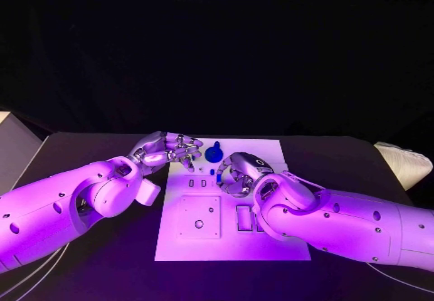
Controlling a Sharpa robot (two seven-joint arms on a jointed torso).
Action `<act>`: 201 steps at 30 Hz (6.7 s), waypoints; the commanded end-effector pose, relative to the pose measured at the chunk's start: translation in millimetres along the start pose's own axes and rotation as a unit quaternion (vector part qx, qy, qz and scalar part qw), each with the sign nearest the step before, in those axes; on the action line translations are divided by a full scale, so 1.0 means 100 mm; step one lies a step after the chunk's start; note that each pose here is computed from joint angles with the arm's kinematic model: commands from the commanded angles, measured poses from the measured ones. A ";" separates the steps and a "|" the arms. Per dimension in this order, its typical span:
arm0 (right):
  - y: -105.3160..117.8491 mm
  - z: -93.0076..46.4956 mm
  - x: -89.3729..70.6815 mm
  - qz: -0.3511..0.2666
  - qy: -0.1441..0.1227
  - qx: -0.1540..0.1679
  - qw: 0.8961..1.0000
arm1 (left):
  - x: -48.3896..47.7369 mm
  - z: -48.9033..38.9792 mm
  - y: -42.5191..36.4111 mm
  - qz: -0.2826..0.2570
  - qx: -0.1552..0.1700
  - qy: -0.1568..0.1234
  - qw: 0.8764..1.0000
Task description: Assemble the parts on the task board
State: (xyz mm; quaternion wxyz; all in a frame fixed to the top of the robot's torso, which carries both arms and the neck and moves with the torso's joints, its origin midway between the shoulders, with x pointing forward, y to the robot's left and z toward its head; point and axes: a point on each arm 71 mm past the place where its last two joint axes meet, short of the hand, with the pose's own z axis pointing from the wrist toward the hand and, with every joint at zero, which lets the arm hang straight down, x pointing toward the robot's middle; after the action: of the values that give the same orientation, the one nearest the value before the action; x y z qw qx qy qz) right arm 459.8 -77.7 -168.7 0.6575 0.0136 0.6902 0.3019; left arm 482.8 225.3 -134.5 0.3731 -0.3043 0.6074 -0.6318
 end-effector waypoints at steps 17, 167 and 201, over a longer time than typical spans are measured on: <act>-0.01 0.07 0.08 -0.031 0.001 0.002 1.000 | 0.034 0.009 0.007 0.004 -0.001 0.018 1.000; -1.21 -0.15 -1.10 0.162 -0.108 0.040 0.980 | 0.328 1.206 0.211 0.447 -0.380 0.158 0.794; -1.18 -0.12 -1.06 0.163 -0.101 0.039 0.981 | 0.379 1.187 0.301 0.446 -0.398 0.190 0.779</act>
State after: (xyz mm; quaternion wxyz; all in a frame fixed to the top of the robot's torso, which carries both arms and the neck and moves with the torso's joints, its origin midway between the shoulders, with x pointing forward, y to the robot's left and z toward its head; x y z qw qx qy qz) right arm 508.0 -224.1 -125.3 0.6657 0.1880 0.6176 0.3741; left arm 566.9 131.7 -156.3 0.3499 -0.0039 0.9258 -0.1433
